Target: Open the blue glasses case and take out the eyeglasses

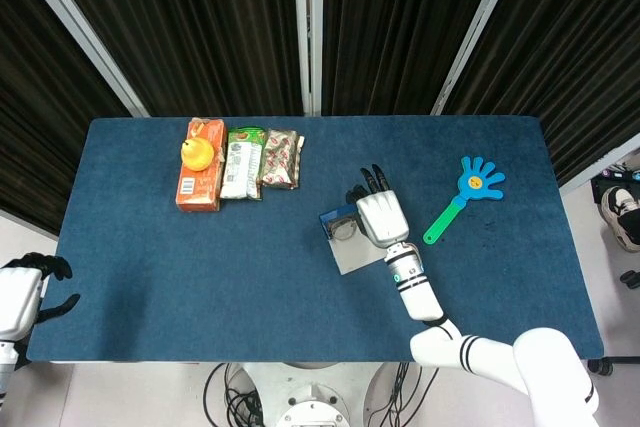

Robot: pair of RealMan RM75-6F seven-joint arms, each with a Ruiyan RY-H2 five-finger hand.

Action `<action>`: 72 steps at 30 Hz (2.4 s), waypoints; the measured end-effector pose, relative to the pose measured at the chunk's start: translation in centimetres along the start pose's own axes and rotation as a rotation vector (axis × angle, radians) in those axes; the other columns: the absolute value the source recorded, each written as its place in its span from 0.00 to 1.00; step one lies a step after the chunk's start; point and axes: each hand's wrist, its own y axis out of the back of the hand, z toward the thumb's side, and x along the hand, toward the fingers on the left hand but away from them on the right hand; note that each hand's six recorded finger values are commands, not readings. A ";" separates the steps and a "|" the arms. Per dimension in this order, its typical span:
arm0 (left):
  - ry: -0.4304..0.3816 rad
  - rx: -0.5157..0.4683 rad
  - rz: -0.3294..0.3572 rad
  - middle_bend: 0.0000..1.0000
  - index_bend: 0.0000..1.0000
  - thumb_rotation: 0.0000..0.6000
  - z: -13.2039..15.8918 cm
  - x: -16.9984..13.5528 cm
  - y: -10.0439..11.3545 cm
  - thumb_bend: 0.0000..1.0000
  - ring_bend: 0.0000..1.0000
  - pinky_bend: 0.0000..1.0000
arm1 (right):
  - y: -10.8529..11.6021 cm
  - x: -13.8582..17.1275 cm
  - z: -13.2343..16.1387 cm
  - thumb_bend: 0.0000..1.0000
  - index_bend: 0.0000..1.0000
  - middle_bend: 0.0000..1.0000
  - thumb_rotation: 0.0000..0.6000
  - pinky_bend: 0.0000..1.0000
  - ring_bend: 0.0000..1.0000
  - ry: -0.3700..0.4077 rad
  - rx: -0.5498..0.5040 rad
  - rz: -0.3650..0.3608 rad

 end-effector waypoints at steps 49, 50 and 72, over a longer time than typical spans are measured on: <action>0.000 0.000 -0.003 0.54 0.54 1.00 0.1 0.1 0.0 0.16 0.39 0.52 | -1.2 6.5 -1.6 0.38 0.44 0.29 1.00 0.00 0.05 0.127 -0.069 0.342; 0.000 0.000 -0.003 0.54 0.54 1.00 0.1 0.1 0.0 0.16 0.39 0.52 | -1.2 6.5 -1.7 0.39 0.44 0.29 1.00 0.00 0.05 0.125 -0.070 0.342; 0.000 0.002 -0.003 0.53 0.54 1.00 0.1 0.1 0.0 0.16 0.39 0.52 | 0.0 7.3 0.7 0.49 0.72 0.38 1.00 0.00 0.11 0.259 -0.087 0.299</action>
